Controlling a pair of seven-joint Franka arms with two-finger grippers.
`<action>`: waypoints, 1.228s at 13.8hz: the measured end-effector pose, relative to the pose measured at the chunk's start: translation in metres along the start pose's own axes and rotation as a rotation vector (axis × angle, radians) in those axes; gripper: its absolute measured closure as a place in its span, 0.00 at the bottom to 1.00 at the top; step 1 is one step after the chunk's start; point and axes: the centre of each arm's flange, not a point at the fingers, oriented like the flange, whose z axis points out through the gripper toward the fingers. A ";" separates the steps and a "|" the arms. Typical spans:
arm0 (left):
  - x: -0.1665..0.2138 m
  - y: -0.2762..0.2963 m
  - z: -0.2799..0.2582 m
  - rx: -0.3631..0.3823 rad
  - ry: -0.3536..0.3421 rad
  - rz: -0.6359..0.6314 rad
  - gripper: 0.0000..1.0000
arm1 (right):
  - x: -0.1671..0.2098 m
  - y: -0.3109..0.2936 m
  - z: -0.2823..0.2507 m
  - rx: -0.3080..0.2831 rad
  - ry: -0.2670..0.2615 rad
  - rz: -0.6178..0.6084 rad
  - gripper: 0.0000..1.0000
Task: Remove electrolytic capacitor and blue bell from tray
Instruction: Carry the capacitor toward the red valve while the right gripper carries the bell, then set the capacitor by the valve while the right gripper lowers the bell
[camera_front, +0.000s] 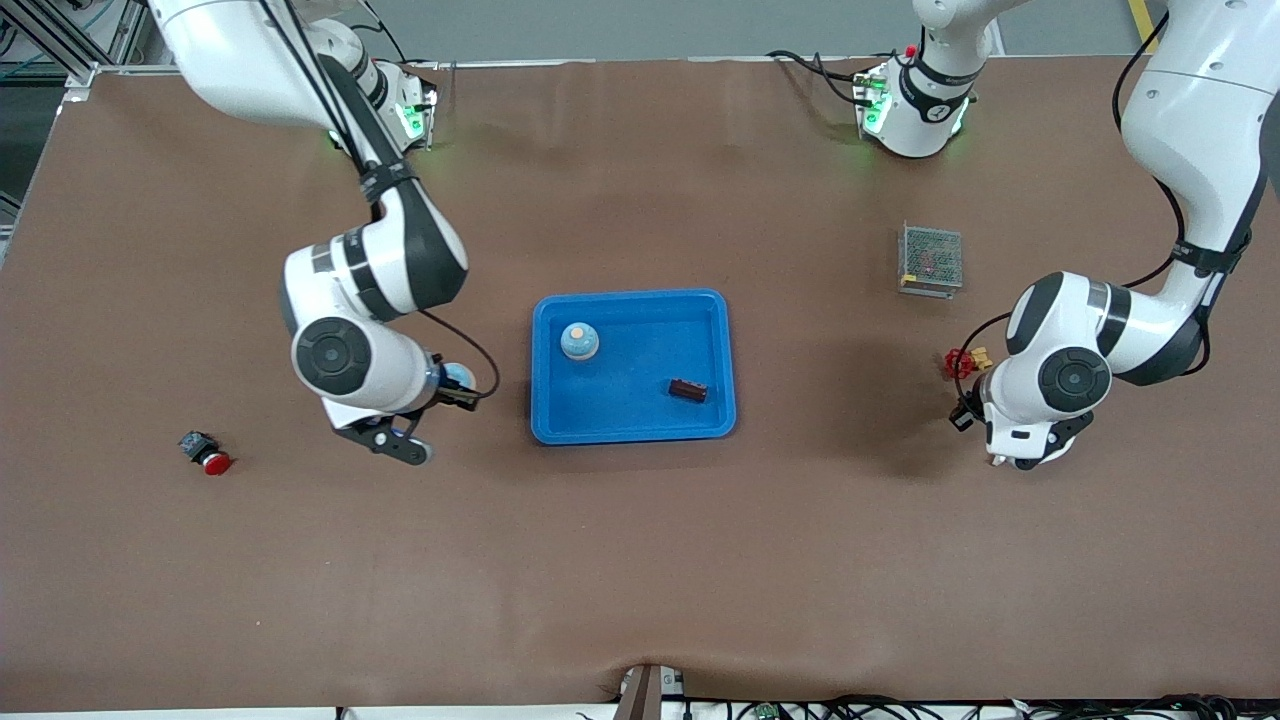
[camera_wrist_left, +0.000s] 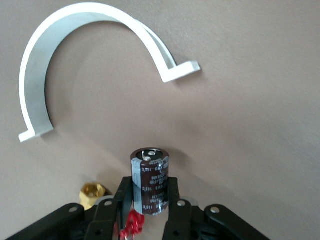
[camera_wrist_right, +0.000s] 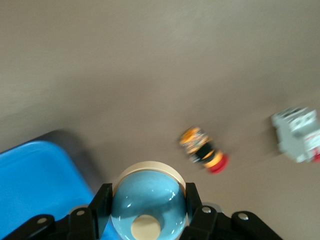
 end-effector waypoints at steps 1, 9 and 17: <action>0.001 0.001 0.004 -0.002 0.002 0.005 0.67 | 0.009 0.017 0.004 0.005 0.009 -0.033 0.37; 0.009 0.002 0.008 -0.022 0.021 0.008 0.31 | 0.038 0.109 0.082 0.089 0.155 -0.161 0.37; -0.035 0.061 -0.053 -0.162 -0.013 -0.089 0.00 | 0.044 0.143 0.107 0.093 0.178 -0.197 0.37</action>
